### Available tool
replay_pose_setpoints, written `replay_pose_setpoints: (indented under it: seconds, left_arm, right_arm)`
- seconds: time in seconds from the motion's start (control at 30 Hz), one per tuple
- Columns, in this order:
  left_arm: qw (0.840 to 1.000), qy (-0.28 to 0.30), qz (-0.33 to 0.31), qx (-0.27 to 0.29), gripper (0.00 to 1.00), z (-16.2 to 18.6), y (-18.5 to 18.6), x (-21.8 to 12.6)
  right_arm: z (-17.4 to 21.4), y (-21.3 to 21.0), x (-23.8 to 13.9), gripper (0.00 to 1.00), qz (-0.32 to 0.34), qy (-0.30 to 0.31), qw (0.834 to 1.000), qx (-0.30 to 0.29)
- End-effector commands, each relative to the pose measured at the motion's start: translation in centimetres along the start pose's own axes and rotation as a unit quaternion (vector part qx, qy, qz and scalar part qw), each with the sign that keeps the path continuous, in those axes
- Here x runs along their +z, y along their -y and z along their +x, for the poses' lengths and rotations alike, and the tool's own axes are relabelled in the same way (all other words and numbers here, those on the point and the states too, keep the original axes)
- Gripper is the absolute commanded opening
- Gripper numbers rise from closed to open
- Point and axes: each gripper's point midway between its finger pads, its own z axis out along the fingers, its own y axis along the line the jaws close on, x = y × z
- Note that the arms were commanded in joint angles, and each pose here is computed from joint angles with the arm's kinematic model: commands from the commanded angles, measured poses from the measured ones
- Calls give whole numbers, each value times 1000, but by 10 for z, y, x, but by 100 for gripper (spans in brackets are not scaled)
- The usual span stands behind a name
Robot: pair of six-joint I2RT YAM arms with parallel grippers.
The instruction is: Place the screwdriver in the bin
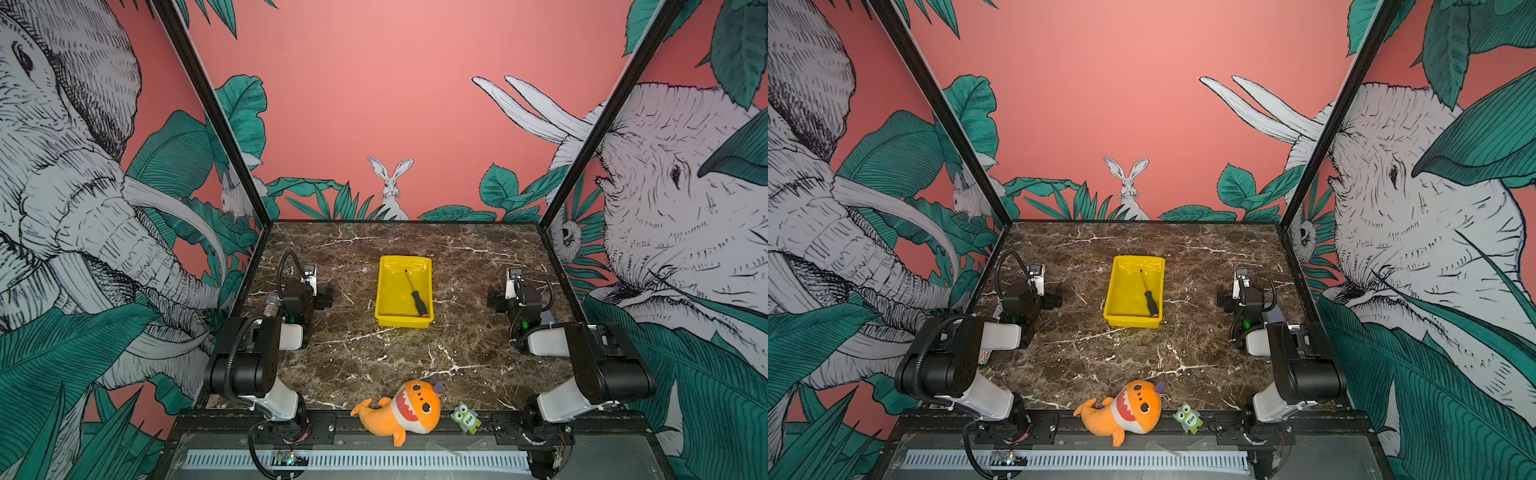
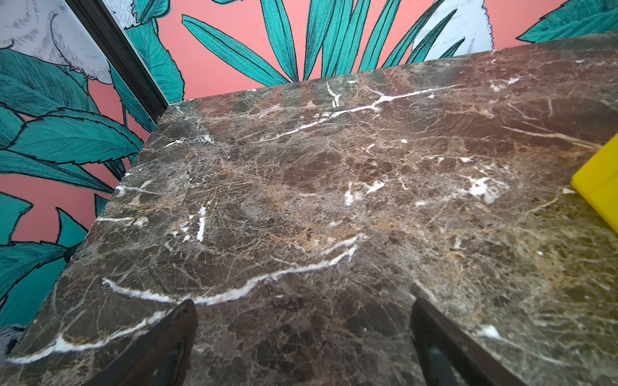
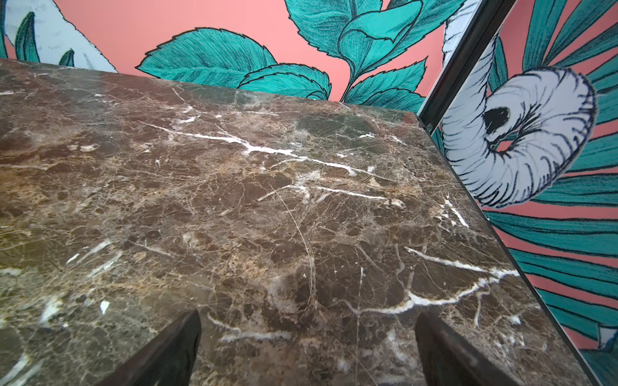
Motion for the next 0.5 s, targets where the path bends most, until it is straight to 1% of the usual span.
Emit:
replay_pose_setpoints:
  seconds: [0.0,0.47]
  left_arm:
    - [1000,11,5,-2,100,-9,1,-2]
    - [1000,9,5,-2,100,-8,1,-1]
  right_arm:
    - [-6,2,1,99,2,12,1000,0]
    - [-6,2,1,99,1,12,1000,1]
